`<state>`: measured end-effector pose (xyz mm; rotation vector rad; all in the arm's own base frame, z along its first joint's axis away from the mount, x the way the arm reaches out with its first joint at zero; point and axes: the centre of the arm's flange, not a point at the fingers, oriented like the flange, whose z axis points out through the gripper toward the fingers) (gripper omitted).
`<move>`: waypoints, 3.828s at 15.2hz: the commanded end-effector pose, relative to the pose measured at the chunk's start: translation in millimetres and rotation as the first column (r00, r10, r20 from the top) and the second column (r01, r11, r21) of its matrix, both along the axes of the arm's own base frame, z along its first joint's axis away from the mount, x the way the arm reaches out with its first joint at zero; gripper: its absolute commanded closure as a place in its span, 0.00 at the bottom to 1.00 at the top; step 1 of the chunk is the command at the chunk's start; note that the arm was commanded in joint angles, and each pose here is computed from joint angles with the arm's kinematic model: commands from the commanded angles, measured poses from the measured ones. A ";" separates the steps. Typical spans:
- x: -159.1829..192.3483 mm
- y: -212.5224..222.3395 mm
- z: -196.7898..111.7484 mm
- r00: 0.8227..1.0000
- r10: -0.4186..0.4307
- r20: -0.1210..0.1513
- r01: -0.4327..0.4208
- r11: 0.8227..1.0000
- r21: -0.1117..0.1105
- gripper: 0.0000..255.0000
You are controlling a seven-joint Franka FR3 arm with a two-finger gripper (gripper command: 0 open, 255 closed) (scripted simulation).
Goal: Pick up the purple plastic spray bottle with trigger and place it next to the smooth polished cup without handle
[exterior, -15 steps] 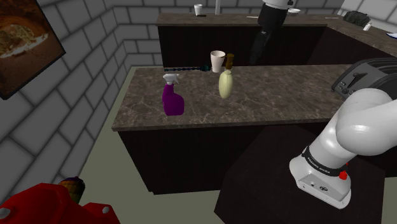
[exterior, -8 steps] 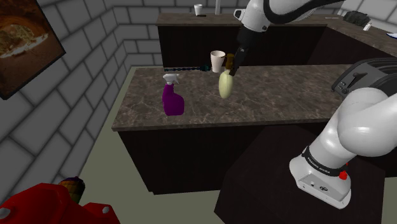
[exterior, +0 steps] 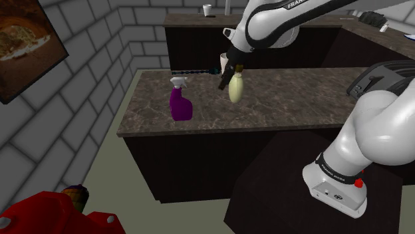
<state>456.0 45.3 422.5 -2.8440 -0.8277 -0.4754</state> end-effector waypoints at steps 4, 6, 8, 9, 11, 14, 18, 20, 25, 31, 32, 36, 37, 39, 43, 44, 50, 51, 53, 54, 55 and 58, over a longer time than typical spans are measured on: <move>41.6 20.9 -40.1 0.992 0.102 0.077 -0.105 0.994 0.033 0.00; 57.8 31.3 -54.3 0.984 0.142 0.108 -0.148 0.988 0.044 0.00; 74.0 42.7 -67.8 0.974 0.181 0.138 -0.190 0.980 0.055 0.00; 82.1 48.7 -74.4 0.968 0.200 0.153 -0.211 0.976 0.059 0.00; 98.1 61.3 -87.0 0.954 0.238 0.184 -0.254 0.965 0.068 0.00; 109.1 71.6 -101.6 0.946 0.255 0.198 -0.273 0.959 0.071 0.00; 116.5 79.9 -119.6 0.946 0.255 0.198 -0.273 0.959 0.071 0.00; 119.4 83.2 -126.7 0.946 0.255 0.198 -0.273 0.959 0.071 0.00; 119.4 83.2 -126.7 0.946 0.255 0.198 -0.273 0.959 0.071 0.00; 119.4 83.2 -126.7 0.946 0.255 0.198 -0.273 0.959 0.071 1.00; 119.4 83.2 -126.7 0.946 0.255 0.198 -0.273 0.959 0.071 1.00; 119.4 83.1 -126.8 0.946 0.255 0.198 -0.273 0.959 0.071 1.00; 119.4 83.2 -126.8 0.946 0.255 0.198 -0.273 0.959 0.071 1.00; 119.4 83.2 -121.4 0.946 0.255 0.198 -0.273 0.959 0.071 1.00; 119.4 83.2 -100.3 0.946 0.255 0.198 -0.273 0.959 0.071 1.00; 119.4 83.2 -95.0 0.946 0.255 0.198 -0.273 0.959 0.071 1.00; 119.4 83.2 -63.3 0.946 0.255 0.198 -0.273 0.959 0.071 1.00; 119.4 83.2 -58.1 0.946 0.255 0.198 -0.273 0.959 0.071 1.00; 119.4 83.2 -47.5 0.946 0.255 0.198 -0.273 0.959 0.071 1.00; 119.4 83.2 -42.2 0.946 0.255 0.198 -0.273 0.959 0.071 1.00; 119.4 83.2 -36.9 0.946 0.255 0.198 -0.273 0.959 0.071 1.00; 119.4 83.2 -21.1 0.946 0.255 0.198 -0.273 0.959 0.071 1.00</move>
